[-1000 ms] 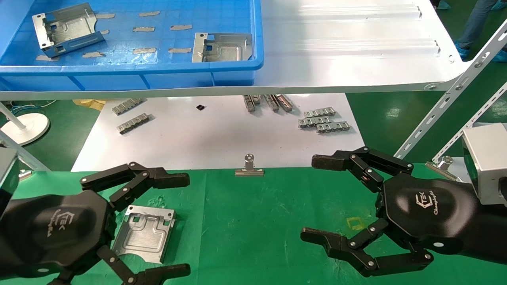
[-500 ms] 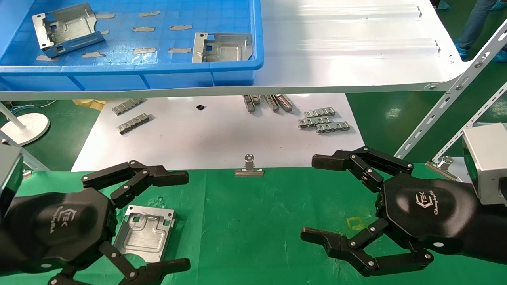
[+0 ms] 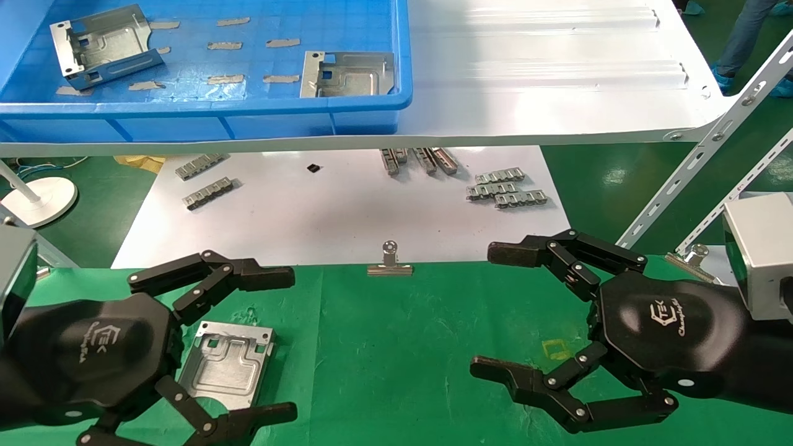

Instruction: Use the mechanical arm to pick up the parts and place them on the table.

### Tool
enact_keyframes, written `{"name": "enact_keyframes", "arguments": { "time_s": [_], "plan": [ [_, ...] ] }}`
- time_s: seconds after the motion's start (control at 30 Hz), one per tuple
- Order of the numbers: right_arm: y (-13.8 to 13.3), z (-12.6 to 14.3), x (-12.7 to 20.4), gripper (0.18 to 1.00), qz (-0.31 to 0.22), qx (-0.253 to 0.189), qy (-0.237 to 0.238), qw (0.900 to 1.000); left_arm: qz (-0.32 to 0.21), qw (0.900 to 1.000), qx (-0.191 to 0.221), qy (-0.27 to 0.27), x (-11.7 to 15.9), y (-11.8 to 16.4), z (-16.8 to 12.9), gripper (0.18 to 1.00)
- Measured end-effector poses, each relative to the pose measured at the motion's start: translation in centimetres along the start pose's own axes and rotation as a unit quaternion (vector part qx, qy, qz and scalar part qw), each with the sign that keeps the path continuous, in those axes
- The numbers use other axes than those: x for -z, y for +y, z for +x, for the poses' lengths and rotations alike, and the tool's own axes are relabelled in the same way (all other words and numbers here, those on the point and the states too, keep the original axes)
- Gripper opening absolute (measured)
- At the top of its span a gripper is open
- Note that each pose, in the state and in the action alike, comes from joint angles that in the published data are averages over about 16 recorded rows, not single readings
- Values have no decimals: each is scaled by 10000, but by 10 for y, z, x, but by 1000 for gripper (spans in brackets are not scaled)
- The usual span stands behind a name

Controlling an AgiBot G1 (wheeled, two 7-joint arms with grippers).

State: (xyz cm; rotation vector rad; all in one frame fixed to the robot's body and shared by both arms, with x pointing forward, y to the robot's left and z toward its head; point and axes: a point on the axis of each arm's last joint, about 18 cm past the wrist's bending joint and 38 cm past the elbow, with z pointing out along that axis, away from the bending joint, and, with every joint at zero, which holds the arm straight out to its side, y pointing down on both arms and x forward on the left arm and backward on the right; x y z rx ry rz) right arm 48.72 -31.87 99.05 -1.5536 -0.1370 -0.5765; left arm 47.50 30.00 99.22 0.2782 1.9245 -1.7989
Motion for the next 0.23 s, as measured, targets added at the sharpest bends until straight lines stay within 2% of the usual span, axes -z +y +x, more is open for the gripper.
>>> {"name": "enact_keyframes", "arguments": {
  "time_s": [0.23],
  "plan": [
    [0,0,0,1000,0,0,0,10000,-1,10000,0,-1,0,0,0,1001]
  ]
}}
